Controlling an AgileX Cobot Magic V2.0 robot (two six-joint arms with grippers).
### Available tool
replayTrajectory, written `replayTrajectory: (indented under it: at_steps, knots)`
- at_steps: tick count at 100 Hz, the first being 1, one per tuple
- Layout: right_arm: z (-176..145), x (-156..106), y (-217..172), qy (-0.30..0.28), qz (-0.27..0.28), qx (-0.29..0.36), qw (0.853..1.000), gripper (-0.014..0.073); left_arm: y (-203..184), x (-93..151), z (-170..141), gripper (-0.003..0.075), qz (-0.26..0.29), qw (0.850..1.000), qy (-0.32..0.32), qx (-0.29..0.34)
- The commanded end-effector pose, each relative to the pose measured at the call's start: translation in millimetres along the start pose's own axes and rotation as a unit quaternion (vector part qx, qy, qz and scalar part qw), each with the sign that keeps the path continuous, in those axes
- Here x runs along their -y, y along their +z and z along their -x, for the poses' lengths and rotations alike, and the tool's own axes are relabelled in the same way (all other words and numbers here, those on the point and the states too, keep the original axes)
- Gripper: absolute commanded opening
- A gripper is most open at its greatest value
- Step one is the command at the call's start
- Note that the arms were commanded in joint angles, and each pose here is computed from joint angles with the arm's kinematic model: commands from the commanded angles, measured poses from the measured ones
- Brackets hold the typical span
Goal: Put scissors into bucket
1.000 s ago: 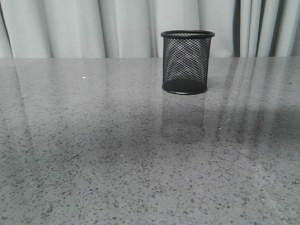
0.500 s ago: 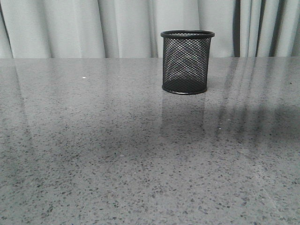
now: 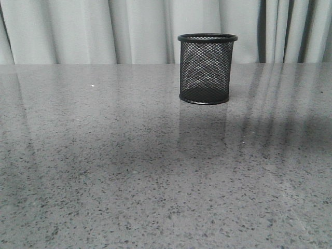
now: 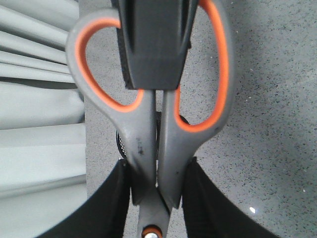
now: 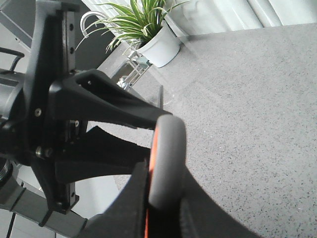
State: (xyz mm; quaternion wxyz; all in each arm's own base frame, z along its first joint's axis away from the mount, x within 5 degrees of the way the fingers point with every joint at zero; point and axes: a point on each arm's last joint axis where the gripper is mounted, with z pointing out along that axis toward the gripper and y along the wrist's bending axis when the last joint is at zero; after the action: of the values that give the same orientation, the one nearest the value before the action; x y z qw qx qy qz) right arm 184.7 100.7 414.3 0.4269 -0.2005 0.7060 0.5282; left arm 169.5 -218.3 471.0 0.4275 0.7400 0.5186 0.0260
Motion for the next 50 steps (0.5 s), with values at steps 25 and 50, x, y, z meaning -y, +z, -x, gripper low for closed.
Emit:
replayTrajectory:
  at_steps: [25,50]
  knots:
    - [18,-8,-5,-0.035,-0.032,0.05,0.998,-0.0044,-50,-13,11,0.0459,0.103,0.991,-0.039,0.081]
    - [42,-6,-14,-0.088,-0.16,0.047,0.982,-0.0044,-70,-37,-27,0.0486,0.204,0.969,-0.14,0.01]
